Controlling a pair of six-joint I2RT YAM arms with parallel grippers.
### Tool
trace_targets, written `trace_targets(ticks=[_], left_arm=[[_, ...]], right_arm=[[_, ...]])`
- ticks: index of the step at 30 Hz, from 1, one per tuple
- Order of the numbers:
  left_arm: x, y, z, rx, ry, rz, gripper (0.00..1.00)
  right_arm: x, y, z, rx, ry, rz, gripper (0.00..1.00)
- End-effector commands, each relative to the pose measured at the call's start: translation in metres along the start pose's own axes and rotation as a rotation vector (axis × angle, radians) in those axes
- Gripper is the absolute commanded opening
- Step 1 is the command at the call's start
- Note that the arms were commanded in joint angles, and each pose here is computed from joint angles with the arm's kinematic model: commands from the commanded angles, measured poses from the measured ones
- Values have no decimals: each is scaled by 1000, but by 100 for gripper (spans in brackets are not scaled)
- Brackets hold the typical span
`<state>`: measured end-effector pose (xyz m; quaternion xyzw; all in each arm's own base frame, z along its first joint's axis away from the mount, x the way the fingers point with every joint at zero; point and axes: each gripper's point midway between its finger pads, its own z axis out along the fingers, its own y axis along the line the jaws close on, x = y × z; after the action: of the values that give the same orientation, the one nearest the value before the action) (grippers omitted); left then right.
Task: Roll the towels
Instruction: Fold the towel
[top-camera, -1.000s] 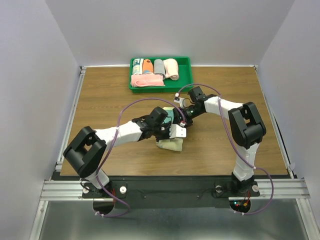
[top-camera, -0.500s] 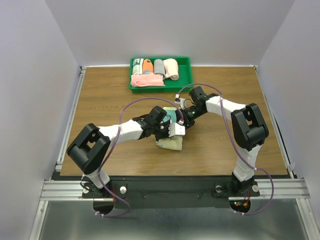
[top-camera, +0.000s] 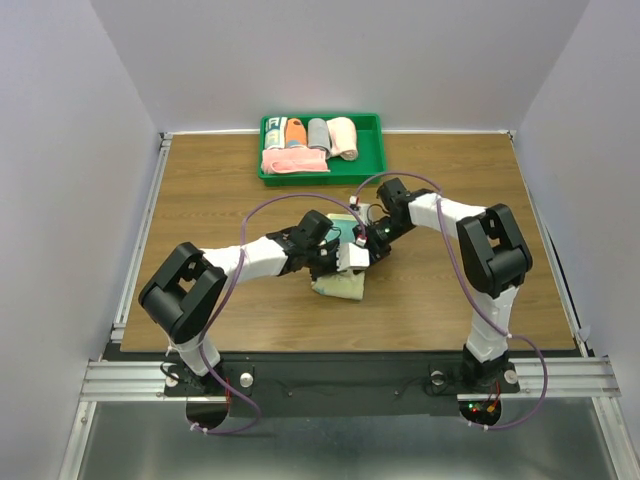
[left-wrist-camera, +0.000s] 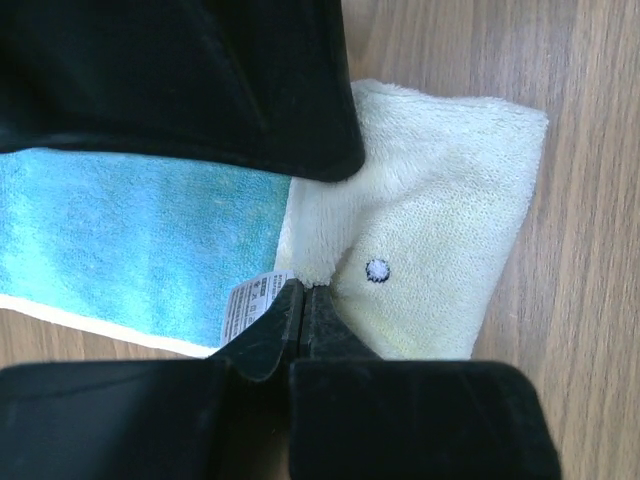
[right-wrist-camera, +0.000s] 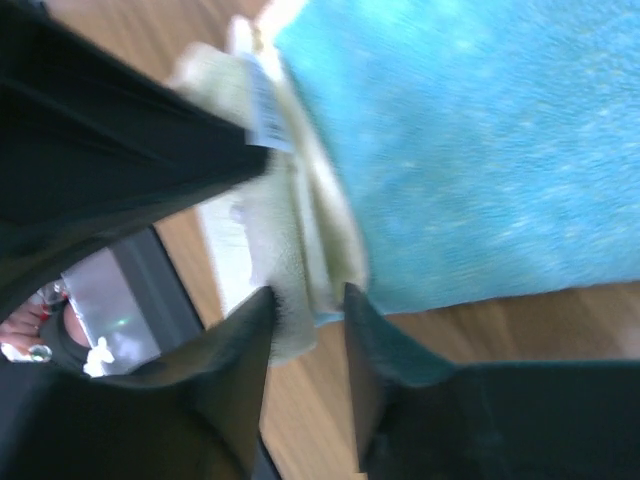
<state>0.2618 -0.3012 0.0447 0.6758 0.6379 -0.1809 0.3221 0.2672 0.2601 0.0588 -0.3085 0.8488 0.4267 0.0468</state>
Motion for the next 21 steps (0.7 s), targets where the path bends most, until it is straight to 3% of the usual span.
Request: trace_targets(ticks=[1,3,6,7,11,12,21], left_arm=[[-14,10,-4,-12,-36,-9,0],[-17,9,-7,-14,-41,-7,1],[-19,8,-17,-31,-47,-2,11],[-16,6,-21,-31,-37,7,21],[-21,2,-46,-75,-48,65,43],[-24,2,-53,-87,-52,99,53],[-7,-36,-57,-78,16,259,58]], right_arm=[[13,-22,10,48,54,18,35],[15,-33,16,72,70,35,25],[16,-43,23,85,84,64,20],[15,-45,23,90,85,68,20],[14,-47,24,97,86,65,20],[14,-48,24,99,87,66,20],[14,-50,26,96,92,73,22]])
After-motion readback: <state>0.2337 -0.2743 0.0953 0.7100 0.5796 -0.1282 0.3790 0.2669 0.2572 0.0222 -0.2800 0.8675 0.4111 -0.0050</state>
